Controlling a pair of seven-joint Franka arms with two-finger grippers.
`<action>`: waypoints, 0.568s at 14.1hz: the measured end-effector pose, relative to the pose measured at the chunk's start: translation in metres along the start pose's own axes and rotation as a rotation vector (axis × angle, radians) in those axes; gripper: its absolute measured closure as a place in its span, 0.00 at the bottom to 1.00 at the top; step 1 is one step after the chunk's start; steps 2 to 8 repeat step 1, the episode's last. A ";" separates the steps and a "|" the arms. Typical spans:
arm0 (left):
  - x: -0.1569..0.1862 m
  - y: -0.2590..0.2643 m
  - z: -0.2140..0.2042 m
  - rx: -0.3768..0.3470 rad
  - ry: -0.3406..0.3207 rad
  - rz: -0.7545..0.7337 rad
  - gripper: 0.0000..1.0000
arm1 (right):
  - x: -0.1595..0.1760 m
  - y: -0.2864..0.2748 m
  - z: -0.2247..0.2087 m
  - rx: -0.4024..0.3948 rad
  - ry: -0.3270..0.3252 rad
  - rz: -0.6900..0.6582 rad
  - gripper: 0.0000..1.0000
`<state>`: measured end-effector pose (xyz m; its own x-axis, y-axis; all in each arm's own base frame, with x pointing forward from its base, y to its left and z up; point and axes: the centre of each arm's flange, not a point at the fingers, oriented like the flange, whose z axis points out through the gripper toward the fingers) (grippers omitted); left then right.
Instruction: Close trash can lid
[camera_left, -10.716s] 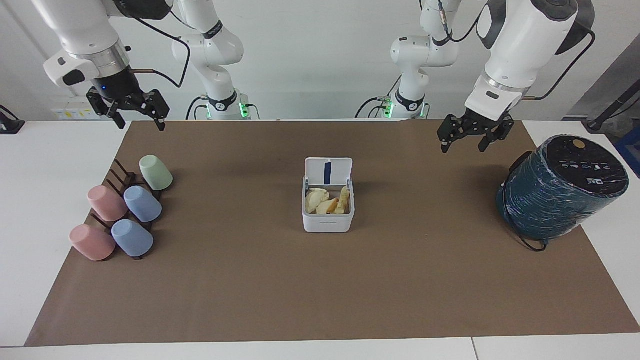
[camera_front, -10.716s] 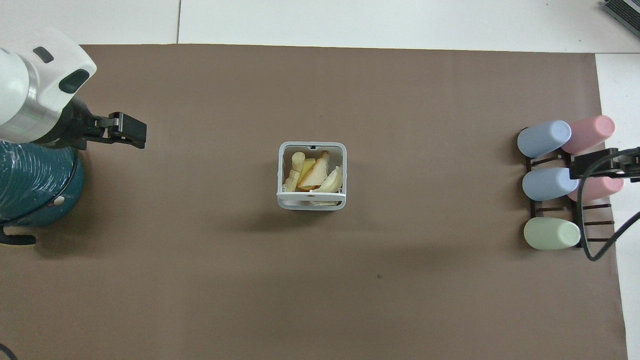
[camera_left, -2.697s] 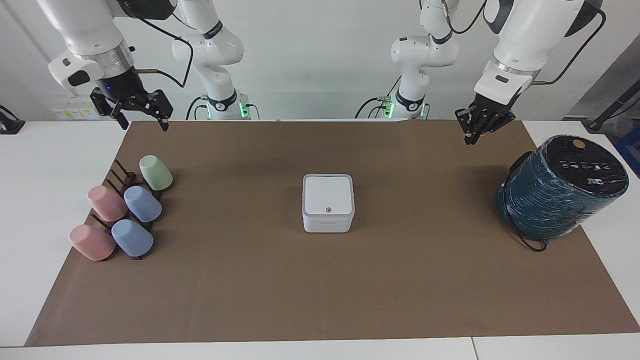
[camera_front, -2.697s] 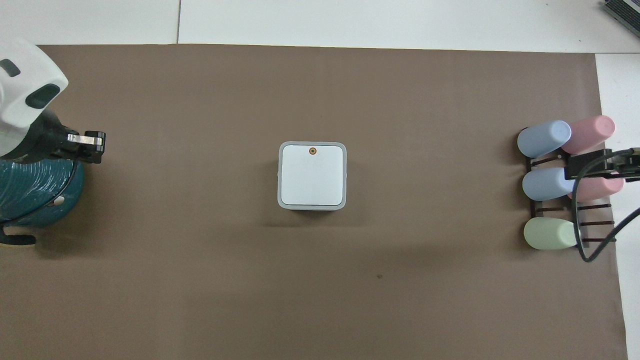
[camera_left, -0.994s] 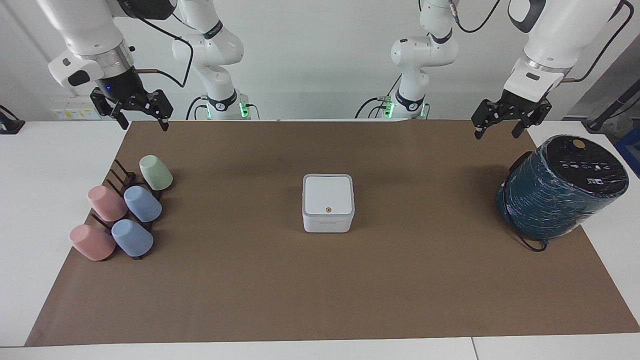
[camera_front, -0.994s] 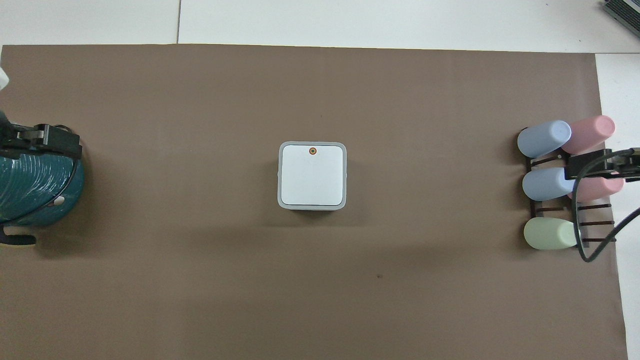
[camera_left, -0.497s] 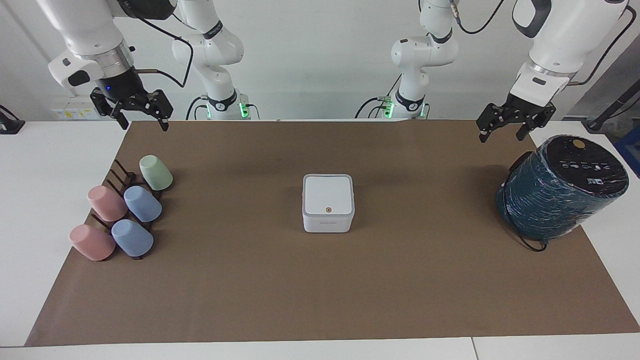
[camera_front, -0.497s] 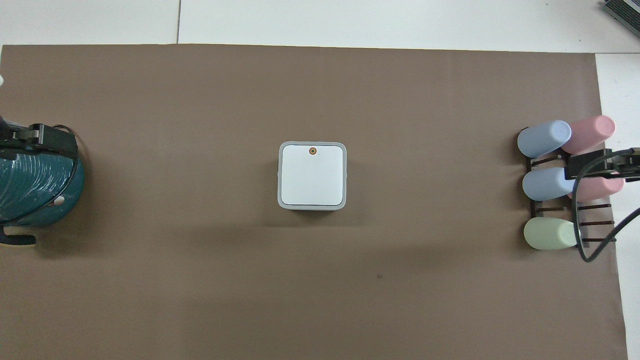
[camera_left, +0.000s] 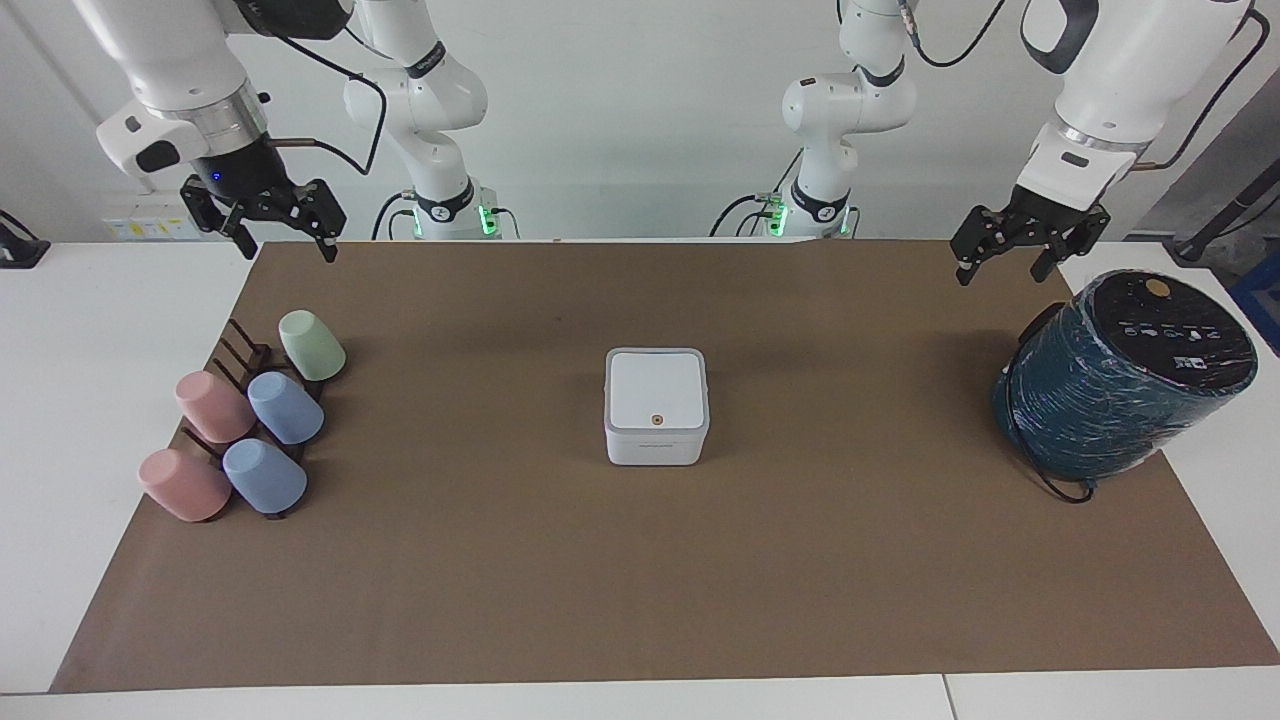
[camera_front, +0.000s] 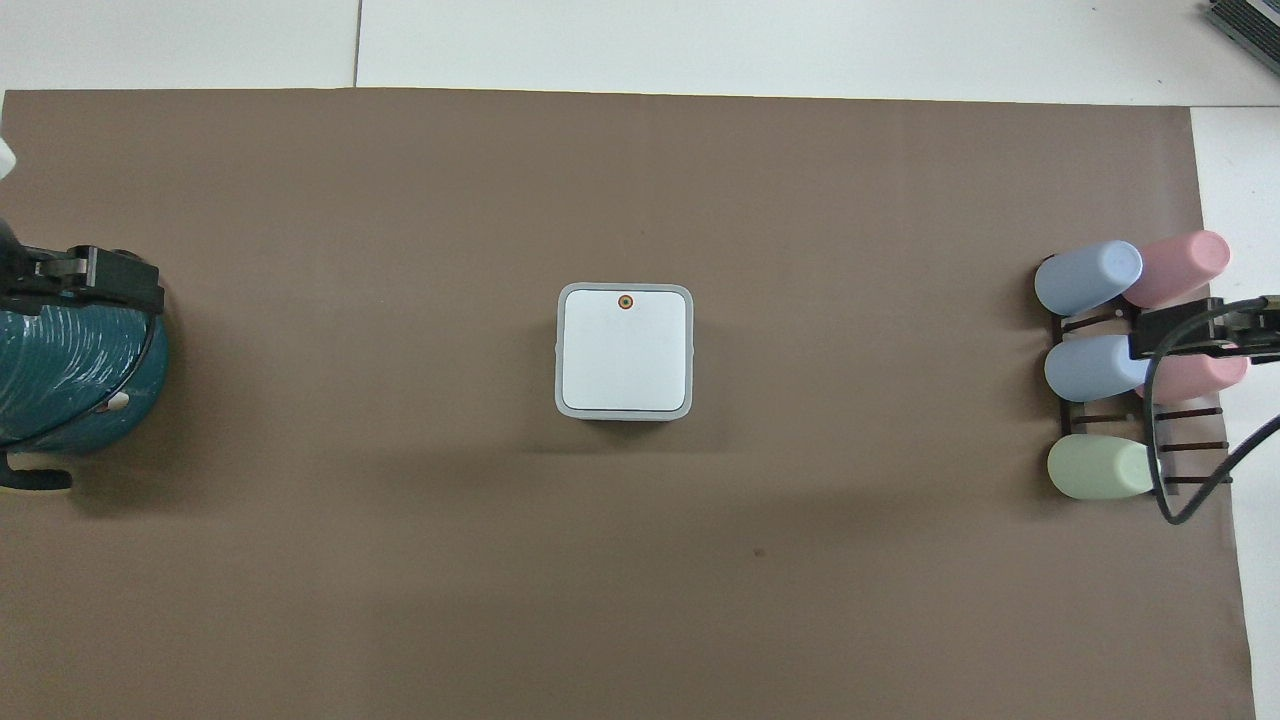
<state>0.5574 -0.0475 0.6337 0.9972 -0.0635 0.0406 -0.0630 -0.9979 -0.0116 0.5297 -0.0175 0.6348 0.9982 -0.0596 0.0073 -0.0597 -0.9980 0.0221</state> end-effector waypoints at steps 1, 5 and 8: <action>0.000 0.007 0.000 -0.001 0.000 0.011 0.00 | 0.000 0.000 0.000 0.000 0.000 0.000 0.00; 0.000 0.007 0.000 -0.001 0.000 0.011 0.00 | 0.000 0.000 0.000 0.000 0.000 0.000 0.00; 0.000 0.007 0.000 -0.001 0.000 0.011 0.00 | 0.000 0.000 0.000 0.000 0.000 0.000 0.00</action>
